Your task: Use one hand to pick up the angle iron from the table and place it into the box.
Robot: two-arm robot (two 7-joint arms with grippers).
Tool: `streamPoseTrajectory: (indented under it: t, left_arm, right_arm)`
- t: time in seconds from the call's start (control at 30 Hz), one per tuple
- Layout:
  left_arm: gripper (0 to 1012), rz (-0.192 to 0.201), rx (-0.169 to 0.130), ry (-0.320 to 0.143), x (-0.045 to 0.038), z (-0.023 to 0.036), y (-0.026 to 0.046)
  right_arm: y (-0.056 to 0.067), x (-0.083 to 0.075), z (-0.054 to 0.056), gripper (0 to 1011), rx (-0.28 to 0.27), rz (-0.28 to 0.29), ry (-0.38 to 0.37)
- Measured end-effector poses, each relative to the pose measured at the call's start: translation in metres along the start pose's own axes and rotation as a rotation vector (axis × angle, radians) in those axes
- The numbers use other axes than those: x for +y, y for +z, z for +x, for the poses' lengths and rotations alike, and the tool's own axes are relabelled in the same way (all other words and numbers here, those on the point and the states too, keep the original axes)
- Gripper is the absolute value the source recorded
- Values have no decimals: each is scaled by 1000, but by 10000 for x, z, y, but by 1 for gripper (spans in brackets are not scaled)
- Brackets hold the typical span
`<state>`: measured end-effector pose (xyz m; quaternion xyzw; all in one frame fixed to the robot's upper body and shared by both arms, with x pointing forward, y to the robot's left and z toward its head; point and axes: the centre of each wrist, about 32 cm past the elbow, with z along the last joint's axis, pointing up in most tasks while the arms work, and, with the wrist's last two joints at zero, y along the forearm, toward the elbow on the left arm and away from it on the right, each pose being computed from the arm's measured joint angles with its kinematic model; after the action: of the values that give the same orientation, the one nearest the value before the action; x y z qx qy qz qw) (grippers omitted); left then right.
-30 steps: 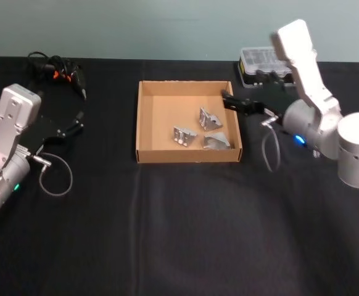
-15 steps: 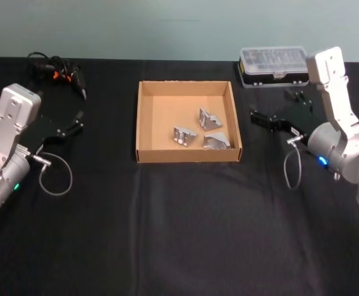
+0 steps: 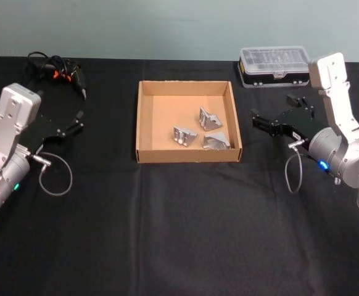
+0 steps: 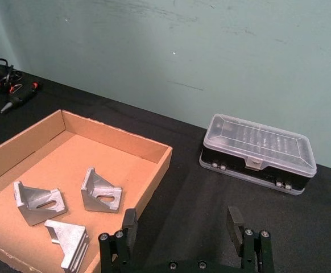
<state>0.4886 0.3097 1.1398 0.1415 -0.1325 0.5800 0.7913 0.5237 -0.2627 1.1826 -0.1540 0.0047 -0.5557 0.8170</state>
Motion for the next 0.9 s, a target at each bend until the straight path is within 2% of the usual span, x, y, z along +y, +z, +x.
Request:
streamPoseTrajectory:
  t: [0.9]
  left_arm:
    - [1011, 0, 0, 0, 0, 0, 0]
  right_arm:
    - [18, 5, -2, 1003, -3, 1, 3]
